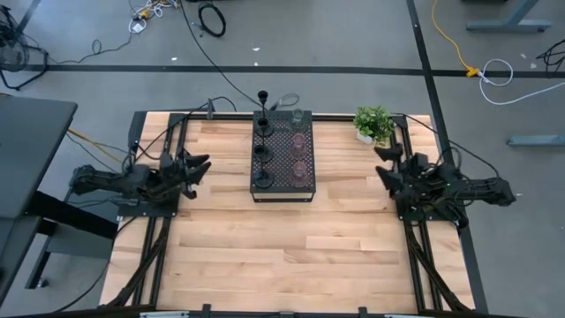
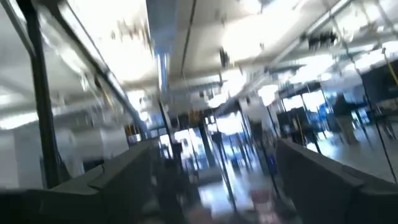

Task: Pick & Place candle stick holders
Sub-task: Return to Home Position

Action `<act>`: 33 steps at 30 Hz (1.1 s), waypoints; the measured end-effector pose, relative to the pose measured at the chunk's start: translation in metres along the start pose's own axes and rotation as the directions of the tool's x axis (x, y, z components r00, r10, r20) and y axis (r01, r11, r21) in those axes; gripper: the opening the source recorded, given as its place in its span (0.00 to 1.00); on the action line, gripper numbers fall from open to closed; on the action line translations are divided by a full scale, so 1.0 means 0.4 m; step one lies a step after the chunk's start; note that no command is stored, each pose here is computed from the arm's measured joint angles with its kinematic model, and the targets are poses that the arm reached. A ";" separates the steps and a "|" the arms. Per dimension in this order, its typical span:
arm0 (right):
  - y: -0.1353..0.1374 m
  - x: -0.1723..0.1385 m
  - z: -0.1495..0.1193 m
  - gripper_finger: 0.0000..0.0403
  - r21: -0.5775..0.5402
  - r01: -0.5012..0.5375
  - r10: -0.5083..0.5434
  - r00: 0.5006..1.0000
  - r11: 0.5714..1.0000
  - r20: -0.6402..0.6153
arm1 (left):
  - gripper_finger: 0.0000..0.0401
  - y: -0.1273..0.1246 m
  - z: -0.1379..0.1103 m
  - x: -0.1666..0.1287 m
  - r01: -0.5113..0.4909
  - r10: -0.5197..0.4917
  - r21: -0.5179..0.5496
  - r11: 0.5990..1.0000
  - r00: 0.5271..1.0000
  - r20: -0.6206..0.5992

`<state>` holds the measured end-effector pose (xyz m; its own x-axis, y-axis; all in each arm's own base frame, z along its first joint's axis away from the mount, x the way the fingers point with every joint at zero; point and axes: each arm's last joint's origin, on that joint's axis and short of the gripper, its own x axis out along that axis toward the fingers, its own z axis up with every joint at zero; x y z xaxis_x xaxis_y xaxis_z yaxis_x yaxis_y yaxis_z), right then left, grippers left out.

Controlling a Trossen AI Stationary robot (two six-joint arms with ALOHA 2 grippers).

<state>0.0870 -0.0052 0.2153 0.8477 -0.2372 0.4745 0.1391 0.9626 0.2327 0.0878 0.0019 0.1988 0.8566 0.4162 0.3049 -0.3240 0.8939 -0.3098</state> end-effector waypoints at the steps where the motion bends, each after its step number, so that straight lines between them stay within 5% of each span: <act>1: 0.000 -0.005 0.008 0.83 0.007 -0.003 0.003 1.000 1.000 0.025 | 0.34 0.000 -0.001 0.000 0.003 -0.003 0.002 1.000 1.000 -0.004; 7: 0.001 -0.011 0.043 0.83 0.043 -0.010 0.003 0.987 0.999 0.160 | 0.34 0.000 -0.001 0.000 0.007 -0.007 0.003 1.000 1.000 -0.006; 22: -0.004 -0.009 0.029 0.83 0.029 0.055 -0.058 0.992 0.998 0.111 | 0.34 0.000 -0.002 0.000 0.007 -0.007 0.004 1.000 1.000 -0.007; 28: 0.000 -0.008 -0.014 0.83 -0.072 -0.057 0.052 0.996 0.996 -0.071 | 0.34 0.000 -0.002 0.000 0.007 -0.007 0.004 1.000 1.000 -0.008; 33: -0.001 -0.017 -0.065 0.83 -0.117 -0.157 0.118 0.950 0.981 -0.290 | 0.34 0.000 -0.002 0.000 0.007 -0.007 0.004 1.000 1.000 -0.007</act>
<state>0.0943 -0.0004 0.1900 0.9699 -0.0742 0.2320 0.0632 0.9965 0.0544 0.0881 0.0016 0.1981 0.8618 0.4086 0.3005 -0.3195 0.8975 -0.3039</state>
